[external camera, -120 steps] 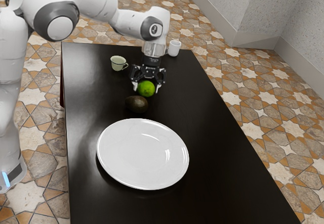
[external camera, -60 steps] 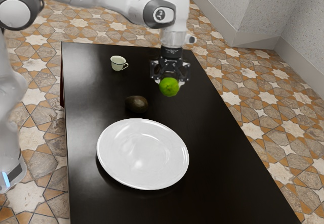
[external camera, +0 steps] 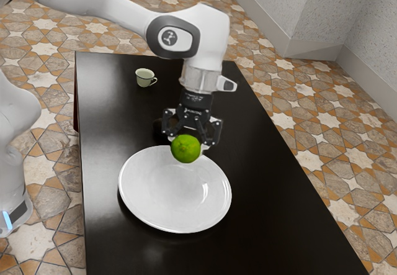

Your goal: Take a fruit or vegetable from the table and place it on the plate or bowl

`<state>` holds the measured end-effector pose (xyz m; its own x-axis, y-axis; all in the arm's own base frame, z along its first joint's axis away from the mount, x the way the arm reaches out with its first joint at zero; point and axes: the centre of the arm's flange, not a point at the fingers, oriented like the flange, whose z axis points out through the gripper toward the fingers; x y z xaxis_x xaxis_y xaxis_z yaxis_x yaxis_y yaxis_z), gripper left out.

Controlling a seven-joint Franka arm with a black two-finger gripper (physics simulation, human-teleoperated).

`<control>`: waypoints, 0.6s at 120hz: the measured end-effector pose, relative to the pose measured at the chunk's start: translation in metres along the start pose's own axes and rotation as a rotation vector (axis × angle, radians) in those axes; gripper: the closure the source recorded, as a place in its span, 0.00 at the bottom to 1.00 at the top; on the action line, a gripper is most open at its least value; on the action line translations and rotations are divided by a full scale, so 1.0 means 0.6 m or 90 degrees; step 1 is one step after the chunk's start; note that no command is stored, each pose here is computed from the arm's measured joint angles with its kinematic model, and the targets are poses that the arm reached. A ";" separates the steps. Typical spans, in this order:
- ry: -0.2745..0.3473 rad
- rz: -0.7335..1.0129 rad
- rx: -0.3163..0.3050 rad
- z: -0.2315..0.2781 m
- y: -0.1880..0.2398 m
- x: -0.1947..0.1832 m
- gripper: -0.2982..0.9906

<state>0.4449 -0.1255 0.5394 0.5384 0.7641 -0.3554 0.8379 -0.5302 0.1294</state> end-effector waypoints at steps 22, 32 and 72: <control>0.001 -0.046 0.001 0.001 -0.005 -0.008 0.49; 0.001 -0.070 -0.005 -0.006 -0.009 0.001 0.37; 0.079 -0.189 -0.090 -0.131 0.018 0.091 0.25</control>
<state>0.4903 -0.0607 0.5944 0.2695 0.9205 -0.2828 0.9589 -0.2293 0.1672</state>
